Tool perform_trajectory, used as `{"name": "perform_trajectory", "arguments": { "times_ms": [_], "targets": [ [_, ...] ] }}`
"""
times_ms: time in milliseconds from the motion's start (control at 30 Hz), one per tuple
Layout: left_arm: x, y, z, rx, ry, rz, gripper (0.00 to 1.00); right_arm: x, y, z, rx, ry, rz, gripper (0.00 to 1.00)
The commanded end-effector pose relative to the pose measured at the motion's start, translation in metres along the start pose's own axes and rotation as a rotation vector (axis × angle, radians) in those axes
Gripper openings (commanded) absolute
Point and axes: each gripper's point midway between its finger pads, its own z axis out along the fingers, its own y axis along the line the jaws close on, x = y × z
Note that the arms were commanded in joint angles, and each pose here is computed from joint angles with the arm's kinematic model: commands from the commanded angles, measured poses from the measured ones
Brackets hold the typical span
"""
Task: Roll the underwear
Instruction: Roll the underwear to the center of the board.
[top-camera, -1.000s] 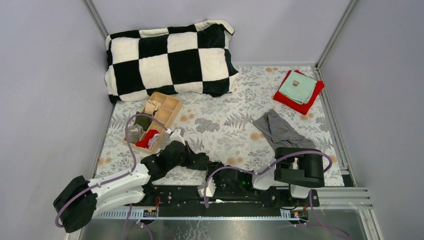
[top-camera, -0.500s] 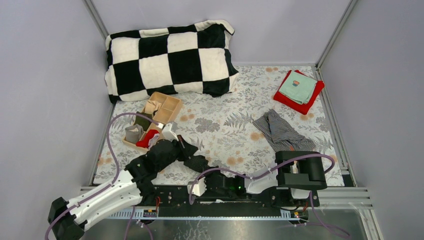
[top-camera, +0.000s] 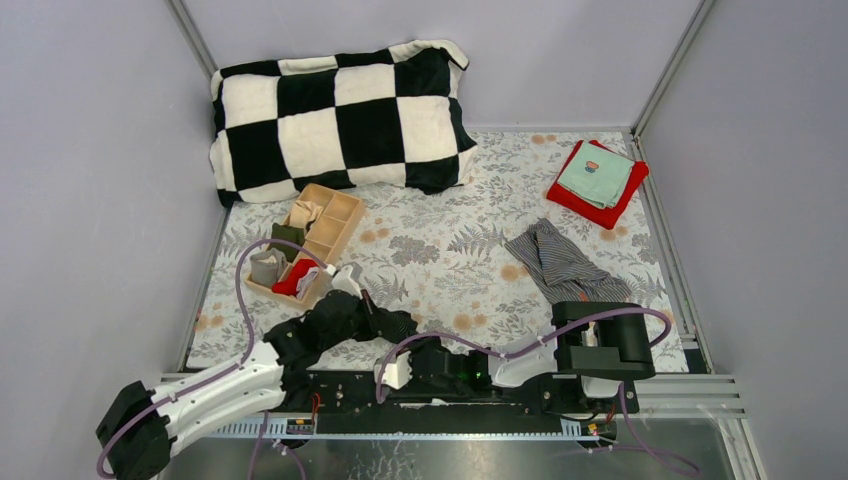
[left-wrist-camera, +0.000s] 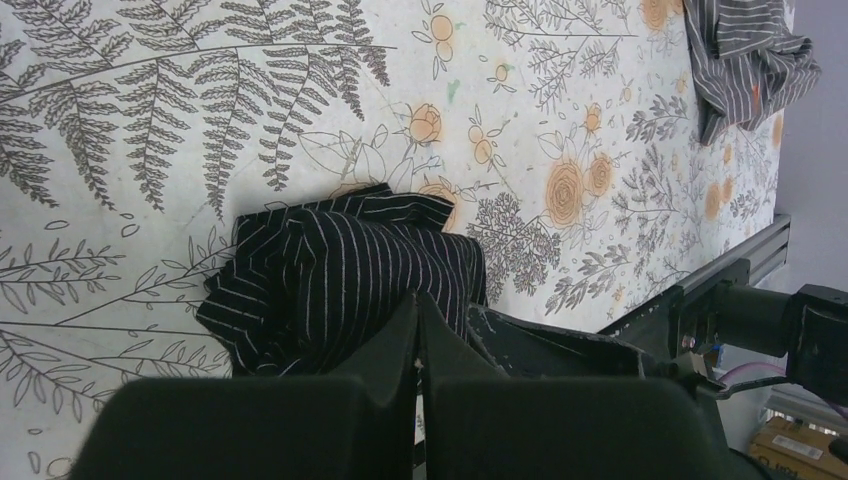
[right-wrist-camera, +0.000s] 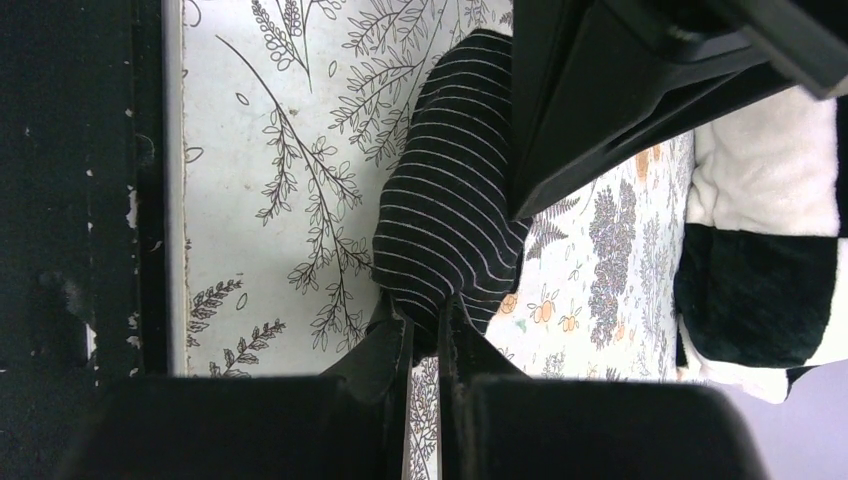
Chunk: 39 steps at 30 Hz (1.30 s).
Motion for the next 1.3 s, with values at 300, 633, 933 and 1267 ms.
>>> {"name": "perform_trajectory", "arguments": {
  "times_ms": [300,633,933,1267],
  "targets": [
    [0.029,0.037,0.013,-0.133,0.073,-0.060,0.00,-0.004,0.001,-0.012,-0.002,-0.042,0.073,0.52],
    [0.029,0.040,0.015,-0.152,0.077,-0.060,0.00,-0.020,-0.009,-0.014,0.031,-0.115,0.124,0.72],
    [0.029,0.042,0.013,-0.170,0.078,-0.070,0.00,-0.026,-0.006,0.004,0.068,-0.092,0.079,0.75],
    [0.028,0.043,0.011,-0.180,0.074,-0.075,0.00,0.007,-0.001,0.009,0.117,0.027,-0.056,0.72]
  ]
}}
